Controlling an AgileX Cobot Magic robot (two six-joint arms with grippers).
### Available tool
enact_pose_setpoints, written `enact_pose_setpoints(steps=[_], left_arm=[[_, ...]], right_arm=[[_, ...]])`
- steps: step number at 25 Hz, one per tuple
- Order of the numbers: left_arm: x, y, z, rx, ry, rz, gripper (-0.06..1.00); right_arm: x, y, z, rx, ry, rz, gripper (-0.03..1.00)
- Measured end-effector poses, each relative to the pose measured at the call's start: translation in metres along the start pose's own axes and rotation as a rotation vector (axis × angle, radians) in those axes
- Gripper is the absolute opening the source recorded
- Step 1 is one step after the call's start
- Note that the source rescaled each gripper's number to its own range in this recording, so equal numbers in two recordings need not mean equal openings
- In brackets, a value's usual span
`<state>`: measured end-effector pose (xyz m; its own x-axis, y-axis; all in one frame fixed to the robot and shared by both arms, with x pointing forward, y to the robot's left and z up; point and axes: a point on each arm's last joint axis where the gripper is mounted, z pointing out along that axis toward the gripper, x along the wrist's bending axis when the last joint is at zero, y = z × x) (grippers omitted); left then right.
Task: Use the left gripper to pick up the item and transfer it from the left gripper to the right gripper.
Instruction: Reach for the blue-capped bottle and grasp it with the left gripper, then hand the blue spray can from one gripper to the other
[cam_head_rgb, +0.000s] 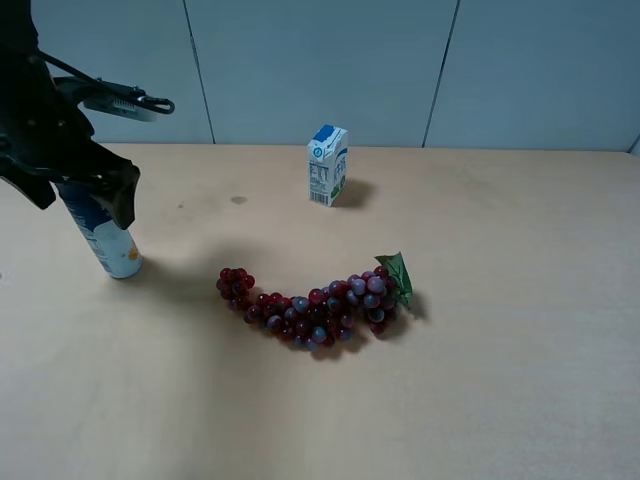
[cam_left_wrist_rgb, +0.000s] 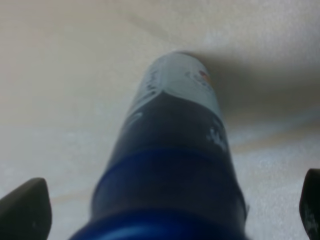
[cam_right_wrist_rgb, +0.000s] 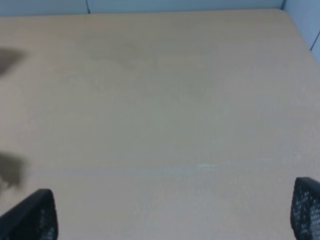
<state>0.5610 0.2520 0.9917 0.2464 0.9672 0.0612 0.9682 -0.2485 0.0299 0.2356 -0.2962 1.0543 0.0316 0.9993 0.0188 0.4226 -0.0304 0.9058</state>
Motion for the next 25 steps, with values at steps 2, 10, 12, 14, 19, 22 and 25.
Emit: enact_pose_setpoints(steps=[2, 10, 12, 14, 19, 22, 25], left_arm=[[-0.0012, 0.0003, 0.0049, -0.018, -0.009, 0.003, 1.00], [-0.0013, 0.0041, 0.0068, -0.066, -0.008, 0.007, 0.92], [-0.0015, 0.0041, 0.0068, -0.066, -0.010, 0.005, 0.83], [-0.0018, 0.0041, 0.0068, -0.066, -0.013, 0.004, 0.71], [-0.0021, 0.0041, 0.0068, -0.066, -0.017, 0.001, 0.30], [-0.0020, 0.0041, 0.0068, -0.066, -0.016, 0.002, 0.00], [-0.0020, 0.0041, 0.0068, -0.066, -0.016, 0.003, 0.00]], right_arm=[[0.0000, 0.0000, 0.0000, 0.000, 0.000, 0.000, 1.00], [0.0000, 0.0000, 0.0000, 0.000, 0.000, 0.000, 1.00], [0.0000, 0.0000, 0.0000, 0.000, 0.000, 0.000, 1.00], [0.0000, 0.0000, 0.0000, 0.000, 0.000, 0.000, 1.00], [0.0000, 0.0000, 0.0000, 0.000, 0.000, 0.000, 1.00], [0.0000, 0.0000, 0.0000, 0.000, 0.000, 0.000, 1.00], [0.0000, 0.0000, 0.0000, 0.000, 0.000, 0.000, 1.00]])
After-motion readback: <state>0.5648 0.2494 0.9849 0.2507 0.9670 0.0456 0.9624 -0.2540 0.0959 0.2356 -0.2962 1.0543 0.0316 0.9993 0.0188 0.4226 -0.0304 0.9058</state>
